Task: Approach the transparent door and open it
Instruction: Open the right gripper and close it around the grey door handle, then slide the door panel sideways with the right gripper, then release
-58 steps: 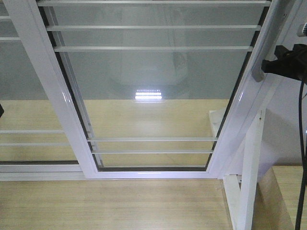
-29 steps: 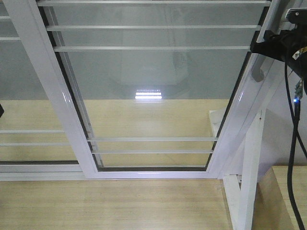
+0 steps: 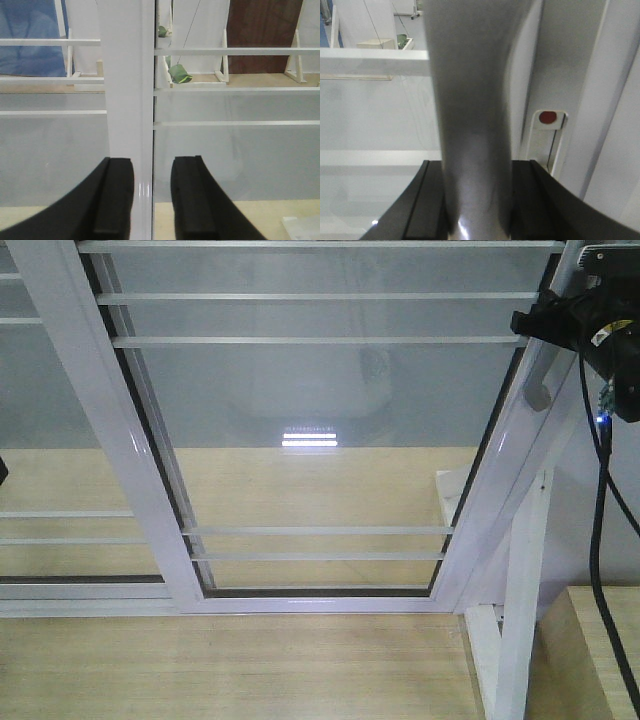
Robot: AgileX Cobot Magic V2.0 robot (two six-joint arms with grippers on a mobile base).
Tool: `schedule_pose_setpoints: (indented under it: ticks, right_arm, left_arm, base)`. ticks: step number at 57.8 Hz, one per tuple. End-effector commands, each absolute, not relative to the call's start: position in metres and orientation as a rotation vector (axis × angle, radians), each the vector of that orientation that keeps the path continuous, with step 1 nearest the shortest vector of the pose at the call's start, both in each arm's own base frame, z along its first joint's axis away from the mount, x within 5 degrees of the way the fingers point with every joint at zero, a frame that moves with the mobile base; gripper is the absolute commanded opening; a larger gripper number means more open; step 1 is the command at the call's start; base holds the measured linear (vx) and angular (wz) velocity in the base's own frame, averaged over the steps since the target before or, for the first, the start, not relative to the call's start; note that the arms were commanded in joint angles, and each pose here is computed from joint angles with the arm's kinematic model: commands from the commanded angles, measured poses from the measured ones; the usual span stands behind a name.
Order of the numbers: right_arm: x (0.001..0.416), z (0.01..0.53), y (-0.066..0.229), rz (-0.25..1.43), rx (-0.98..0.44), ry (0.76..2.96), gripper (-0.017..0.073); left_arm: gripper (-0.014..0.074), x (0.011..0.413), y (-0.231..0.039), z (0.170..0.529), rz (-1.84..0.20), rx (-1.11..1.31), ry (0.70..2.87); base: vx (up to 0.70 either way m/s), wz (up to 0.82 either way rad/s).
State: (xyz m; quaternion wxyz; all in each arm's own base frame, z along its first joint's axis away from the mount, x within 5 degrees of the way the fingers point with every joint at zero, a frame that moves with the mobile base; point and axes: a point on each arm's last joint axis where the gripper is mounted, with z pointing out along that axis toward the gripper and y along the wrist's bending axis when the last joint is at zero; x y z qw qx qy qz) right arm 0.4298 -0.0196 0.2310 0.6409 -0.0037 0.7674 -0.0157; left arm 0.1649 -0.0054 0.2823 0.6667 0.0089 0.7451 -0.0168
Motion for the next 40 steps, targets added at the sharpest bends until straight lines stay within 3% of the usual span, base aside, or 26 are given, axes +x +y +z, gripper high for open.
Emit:
schedule_pose_setpoints:
  ticks: [1,40]
  right_arm:
    - [0.433,0.274,-0.020,-0.039,-0.013,1.572,0.0323]
    - [0.430,0.276,0.042,0.064,-0.138,1.601,0.0323]
  left_arm:
    - [0.0349,0.167,-0.006,0.302,-0.056,0.012,1.560]
    - [0.0349,0.167,-0.006,0.302,-0.055,0.013,1.560]
  base:
    - [0.00,0.00]
    - [0.00,0.00]
